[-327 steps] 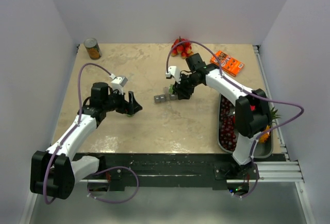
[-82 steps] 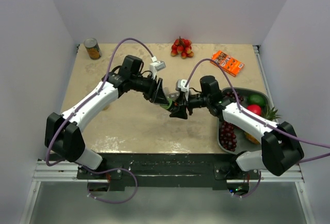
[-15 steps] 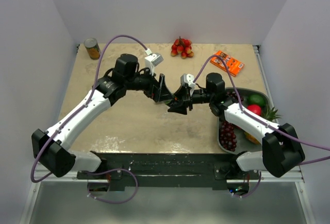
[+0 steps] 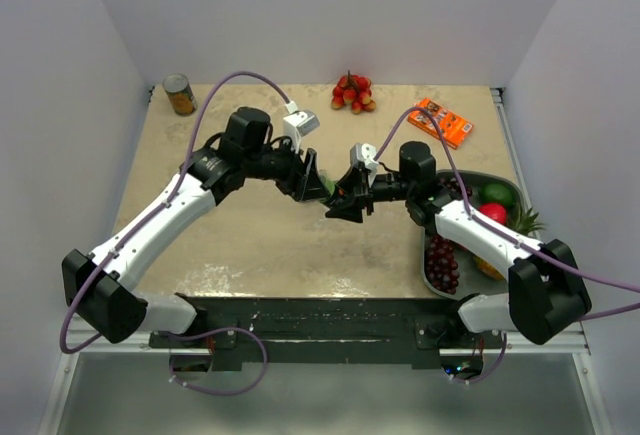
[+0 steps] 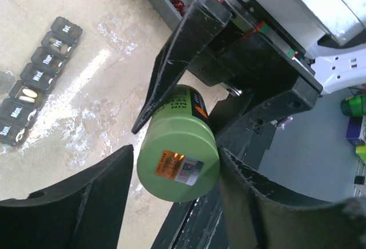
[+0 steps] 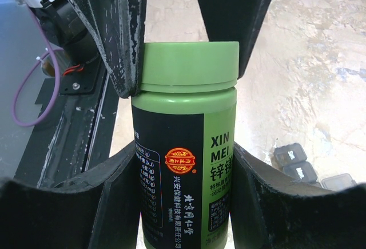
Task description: Sort the pills into containers
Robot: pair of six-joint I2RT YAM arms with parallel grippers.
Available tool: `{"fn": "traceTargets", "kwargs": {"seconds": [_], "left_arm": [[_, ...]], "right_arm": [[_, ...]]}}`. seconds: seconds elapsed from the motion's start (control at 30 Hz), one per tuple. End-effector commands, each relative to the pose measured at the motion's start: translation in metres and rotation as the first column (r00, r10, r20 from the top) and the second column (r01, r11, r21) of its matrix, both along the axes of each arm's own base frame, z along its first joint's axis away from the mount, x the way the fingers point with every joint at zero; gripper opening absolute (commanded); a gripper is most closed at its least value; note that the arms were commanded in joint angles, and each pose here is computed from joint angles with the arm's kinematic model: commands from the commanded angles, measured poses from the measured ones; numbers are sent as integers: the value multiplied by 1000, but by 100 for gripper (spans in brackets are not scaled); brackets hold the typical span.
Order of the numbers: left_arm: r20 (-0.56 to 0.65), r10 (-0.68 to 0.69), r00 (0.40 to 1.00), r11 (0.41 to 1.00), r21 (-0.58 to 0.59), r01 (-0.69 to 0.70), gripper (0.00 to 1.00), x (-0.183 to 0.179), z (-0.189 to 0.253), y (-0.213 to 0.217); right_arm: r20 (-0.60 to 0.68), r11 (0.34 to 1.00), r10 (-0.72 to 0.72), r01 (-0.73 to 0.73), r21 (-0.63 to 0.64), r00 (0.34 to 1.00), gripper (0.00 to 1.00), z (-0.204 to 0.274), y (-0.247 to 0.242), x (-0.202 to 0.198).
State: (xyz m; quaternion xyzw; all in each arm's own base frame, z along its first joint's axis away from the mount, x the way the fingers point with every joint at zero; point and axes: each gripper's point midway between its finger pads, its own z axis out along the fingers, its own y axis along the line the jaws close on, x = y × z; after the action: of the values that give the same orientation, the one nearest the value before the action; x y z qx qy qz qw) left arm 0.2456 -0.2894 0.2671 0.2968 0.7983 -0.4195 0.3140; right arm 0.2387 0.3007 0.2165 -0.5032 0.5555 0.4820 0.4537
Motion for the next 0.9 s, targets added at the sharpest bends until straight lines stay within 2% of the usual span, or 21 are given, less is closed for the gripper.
{"fn": "traceTargets", "kwargs": {"seconds": [0.0, 0.07, 0.1, 0.13, 0.17, 0.23, 0.27, 0.4, 0.43, 0.47, 0.53, 0.57, 0.63, 0.67, 0.73, 0.77, 0.87], "left_arm": [[41, -45, 998, 998, 36, 43, 60, -7, -3, 6], [64, -65, 996, 997, 52, 61, 52, -6, -5, 7], [80, -86, 993, 995, 65, 81, 41, -6, -7, 8], [85, -101, 991, 993, 71, 95, 36, -6, -8, 8], [95, -118, 988, 991, 75, 111, 24, -8, -9, 8], [138, -152, 979, 986, 94, 139, 15, -8, -9, 9], [164, -166, 972, 983, 108, 150, 5, -6, -10, 11], [282, -305, 910, 950, 149, 273, 3, -15, -17, 14], [312, -315, 896, 948, 148, 282, 6, -17, -14, 15], [323, -344, 882, 939, 130, 318, 17, -22, -12, 12], [364, -385, 848, 923, 128, 364, 29, -25, -11, 10], [372, -396, 840, 918, 125, 377, 39, -26, -10, 9], [403, -385, 830, 922, 122, 368, 45, -20, -6, 7], [413, -356, 838, 934, 134, 331, 59, -12, -4, 10], [454, -297, 840, 954, 95, 285, 63, -5, 12, 11], [469, -277, 838, 959, 81, 272, 97, -3, 19, 12], [534, -179, 826, 974, -21, 225, 99, -6, 49, 17]], "right_arm": [[104, 998, 10, -16, 53, 994, 0, 30, 3, 1], [104, 998, 10, -16, 53, 994, 0, 30, 2, 2], [106, 998, 12, -18, 54, 994, 0, 30, 3, 1], [108, 998, 16, -22, 55, 994, 0, 31, 3, 0], [107, 998, 19, -25, 55, 994, 0, 30, 3, 0], [107, 998, 24, -30, 55, 994, 0, 30, 2, -1], [107, 998, 31, -37, 57, 994, 0, 31, 3, -2], [109, 997, 46, -52, 62, 993, 0, 32, 2, -5], [107, 996, 50, -57, 63, 993, 0, 32, 3, -6], [108, 996, 54, -61, 65, 993, 0, 33, 3, -7], [106, 995, 61, -68, 67, 993, 0, 33, 3, -9], [106, 995, 63, -70, 67, 992, 0, 33, 3, -9], [109, 995, 63, -70, 67, 992, 0, 33, 3, -10], [110, 995, 63, -70, 68, 992, 0, 33, 3, -10], [118, 996, 57, -65, 69, 991, 0, 35, 2, -9], [119, 996, 54, -62, 68, 991, 0, 35, 2, -9], [124, 996, 53, -61, 66, 991, 0, 36, 2, -8]]}}
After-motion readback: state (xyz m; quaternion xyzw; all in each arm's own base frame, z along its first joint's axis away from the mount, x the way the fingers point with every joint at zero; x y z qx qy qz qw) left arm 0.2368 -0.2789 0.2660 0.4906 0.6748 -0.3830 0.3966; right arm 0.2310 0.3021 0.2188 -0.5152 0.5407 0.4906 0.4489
